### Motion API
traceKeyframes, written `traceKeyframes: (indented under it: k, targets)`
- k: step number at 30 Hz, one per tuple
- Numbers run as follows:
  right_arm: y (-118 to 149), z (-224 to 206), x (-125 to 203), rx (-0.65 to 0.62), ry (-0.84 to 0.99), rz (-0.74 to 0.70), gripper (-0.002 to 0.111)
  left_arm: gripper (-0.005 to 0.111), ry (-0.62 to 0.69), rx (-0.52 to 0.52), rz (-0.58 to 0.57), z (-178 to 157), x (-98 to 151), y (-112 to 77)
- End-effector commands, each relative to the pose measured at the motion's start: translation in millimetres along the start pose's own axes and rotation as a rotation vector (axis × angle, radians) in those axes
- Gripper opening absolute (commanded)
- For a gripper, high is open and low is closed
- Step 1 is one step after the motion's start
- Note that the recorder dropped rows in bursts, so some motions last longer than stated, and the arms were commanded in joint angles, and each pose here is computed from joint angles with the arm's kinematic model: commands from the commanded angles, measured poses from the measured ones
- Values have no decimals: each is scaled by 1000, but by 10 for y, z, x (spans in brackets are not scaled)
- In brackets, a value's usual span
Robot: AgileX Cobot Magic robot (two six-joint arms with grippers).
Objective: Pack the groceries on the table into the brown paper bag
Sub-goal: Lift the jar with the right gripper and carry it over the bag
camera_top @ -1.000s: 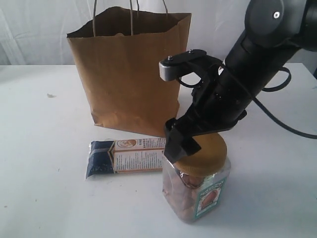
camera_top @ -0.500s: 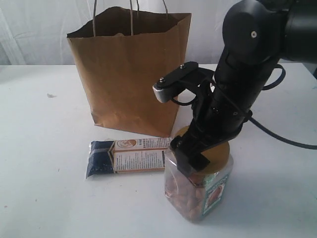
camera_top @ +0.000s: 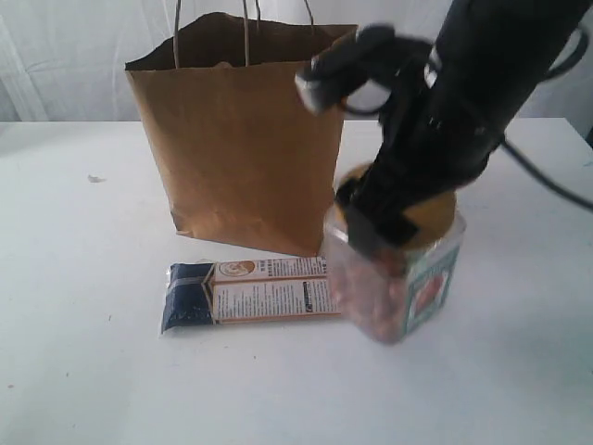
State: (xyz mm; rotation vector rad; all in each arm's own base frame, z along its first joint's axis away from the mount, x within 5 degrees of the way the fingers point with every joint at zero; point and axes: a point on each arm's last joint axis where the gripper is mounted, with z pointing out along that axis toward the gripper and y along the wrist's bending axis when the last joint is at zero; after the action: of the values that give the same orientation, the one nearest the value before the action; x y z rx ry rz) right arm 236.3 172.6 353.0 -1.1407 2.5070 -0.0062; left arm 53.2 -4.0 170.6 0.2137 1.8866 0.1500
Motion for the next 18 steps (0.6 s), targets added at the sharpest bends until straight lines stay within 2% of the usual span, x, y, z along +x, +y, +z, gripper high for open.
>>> traceKeyframes:
  k: [1, 4, 11, 18]
  targets:
    - [-277, -688, 77, 286, -177, 64, 29, 0, -3, -2, -3, 2, 8, -1]
    - [-334, -1002, 173, 358, -263, 100, 29, 0, -3, -2, -3, 2, 8, -1]
    - [-369, -1542, 261, 373, -445, 192, 29, 0, -3, -2, -3, 2, 8, -1]
    - [-673, -1773, -1, 373, -596, 334, 29, 0, -3, -2, -3, 2, 8, -1]
